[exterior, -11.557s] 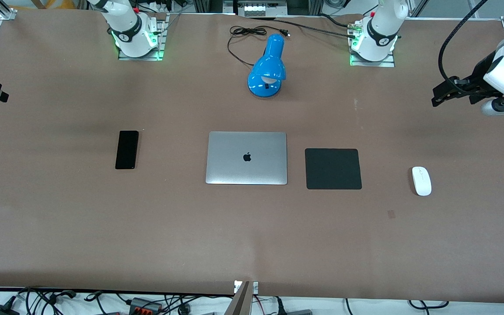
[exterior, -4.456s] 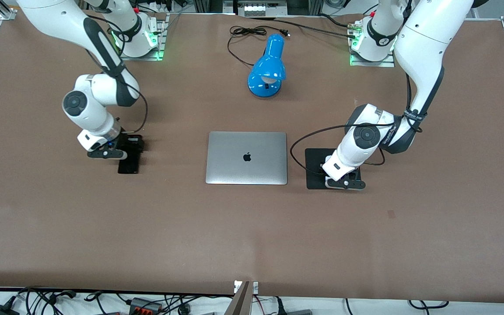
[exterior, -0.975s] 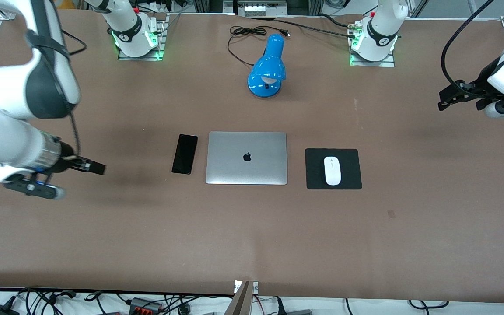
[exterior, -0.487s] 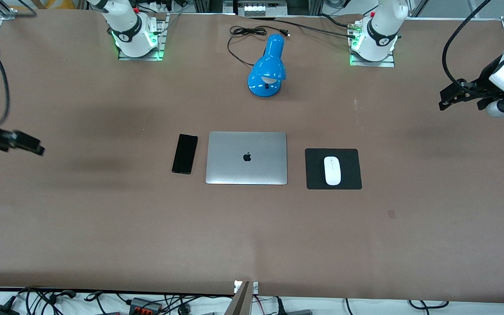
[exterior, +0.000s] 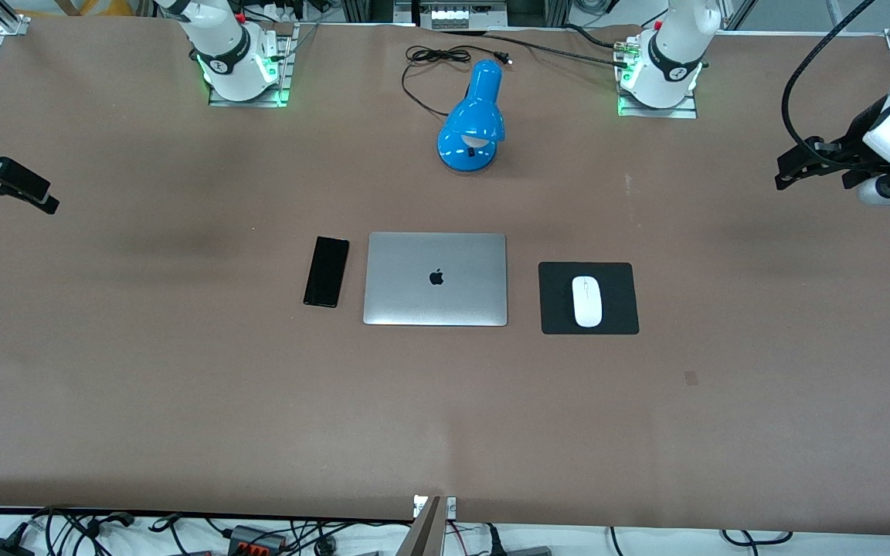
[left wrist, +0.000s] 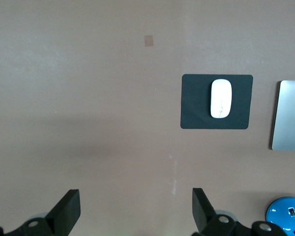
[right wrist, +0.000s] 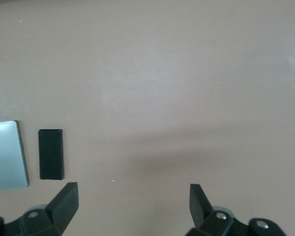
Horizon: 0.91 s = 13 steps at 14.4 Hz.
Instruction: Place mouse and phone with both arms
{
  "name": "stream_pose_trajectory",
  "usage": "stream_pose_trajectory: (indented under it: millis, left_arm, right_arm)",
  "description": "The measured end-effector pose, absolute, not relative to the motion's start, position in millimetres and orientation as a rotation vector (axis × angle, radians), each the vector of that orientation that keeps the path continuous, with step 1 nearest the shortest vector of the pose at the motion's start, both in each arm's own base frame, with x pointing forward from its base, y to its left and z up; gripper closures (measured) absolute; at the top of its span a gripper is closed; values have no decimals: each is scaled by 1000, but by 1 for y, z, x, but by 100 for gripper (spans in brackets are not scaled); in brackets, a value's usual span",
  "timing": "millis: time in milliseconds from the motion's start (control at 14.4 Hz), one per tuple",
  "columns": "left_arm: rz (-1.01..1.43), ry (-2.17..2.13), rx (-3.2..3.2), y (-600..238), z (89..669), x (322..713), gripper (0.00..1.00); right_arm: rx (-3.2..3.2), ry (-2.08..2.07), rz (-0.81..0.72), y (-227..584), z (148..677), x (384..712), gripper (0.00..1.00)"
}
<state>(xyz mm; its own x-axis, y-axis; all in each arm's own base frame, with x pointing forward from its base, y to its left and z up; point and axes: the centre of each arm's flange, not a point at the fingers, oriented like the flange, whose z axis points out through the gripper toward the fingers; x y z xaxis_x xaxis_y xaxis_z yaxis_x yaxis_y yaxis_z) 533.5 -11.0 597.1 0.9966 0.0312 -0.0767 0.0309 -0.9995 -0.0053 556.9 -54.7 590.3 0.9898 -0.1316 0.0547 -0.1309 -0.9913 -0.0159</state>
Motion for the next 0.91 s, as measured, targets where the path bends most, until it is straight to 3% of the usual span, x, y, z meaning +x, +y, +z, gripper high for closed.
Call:
stream_pose_trajectory:
  millis: [905]
  left_arm:
    - [125,-27,-3134,-18,606,532,0]
  right_arm:
    - [-3145,198,52,-55,589,556,0]
